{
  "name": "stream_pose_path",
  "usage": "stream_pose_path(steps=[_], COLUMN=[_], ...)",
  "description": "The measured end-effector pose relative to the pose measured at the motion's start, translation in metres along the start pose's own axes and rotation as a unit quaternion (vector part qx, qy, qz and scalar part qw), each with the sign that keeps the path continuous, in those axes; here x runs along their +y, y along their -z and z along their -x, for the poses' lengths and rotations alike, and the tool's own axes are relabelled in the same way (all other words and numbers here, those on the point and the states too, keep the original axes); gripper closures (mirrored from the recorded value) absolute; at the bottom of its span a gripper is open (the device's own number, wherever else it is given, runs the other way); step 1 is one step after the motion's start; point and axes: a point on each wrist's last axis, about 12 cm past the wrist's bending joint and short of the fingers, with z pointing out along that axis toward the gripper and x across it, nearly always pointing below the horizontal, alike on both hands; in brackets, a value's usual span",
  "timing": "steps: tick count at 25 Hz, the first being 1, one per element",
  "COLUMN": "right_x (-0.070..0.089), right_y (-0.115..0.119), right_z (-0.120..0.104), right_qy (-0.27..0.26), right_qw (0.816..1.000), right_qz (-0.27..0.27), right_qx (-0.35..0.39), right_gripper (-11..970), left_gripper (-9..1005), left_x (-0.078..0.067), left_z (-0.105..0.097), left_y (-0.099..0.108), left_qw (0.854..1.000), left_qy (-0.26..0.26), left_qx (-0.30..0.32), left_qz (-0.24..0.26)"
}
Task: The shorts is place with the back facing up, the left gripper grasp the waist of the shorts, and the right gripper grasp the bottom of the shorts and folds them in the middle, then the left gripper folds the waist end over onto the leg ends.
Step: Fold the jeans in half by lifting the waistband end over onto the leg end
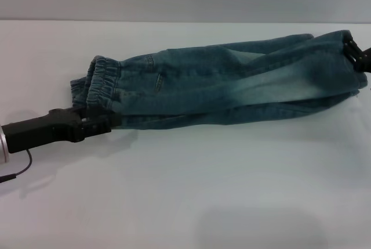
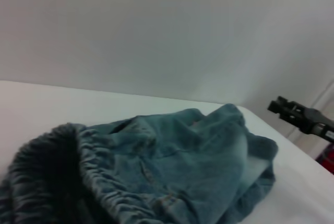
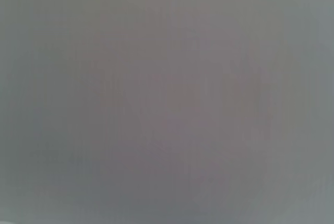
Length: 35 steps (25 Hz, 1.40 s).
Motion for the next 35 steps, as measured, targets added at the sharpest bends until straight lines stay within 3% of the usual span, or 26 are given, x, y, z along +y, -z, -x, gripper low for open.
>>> stream_pose_path(steps=[7, 13, 35], right_x=[-0.001, -0.004, -0.018], right_y=[0.003, 0.011, 0.035], right_z=[-0.003, -0.005, -0.014], right_qy=[-0.001, -0.006, -0.025], right_qw=[1.000, 1.000, 0.999], right_qz=[-0.002, -0.004, -0.039], right_qx=[0.003, -0.009, -0.029], right_gripper=[325, 325, 325], left_gripper=[197, 197, 197], left_x=[-0.004, -0.005, 0.015], left_z=[0.001, 0.007, 0.031], left_y=[-0.005, -0.022, -0.060], left_qw=[1.000, 1.000, 0.996], left_qy=[-0.003, -0.006, 0.017], left_qx=[0.004, 0.001, 0.000], left_qz=[-0.014, -0.007, 0.090])
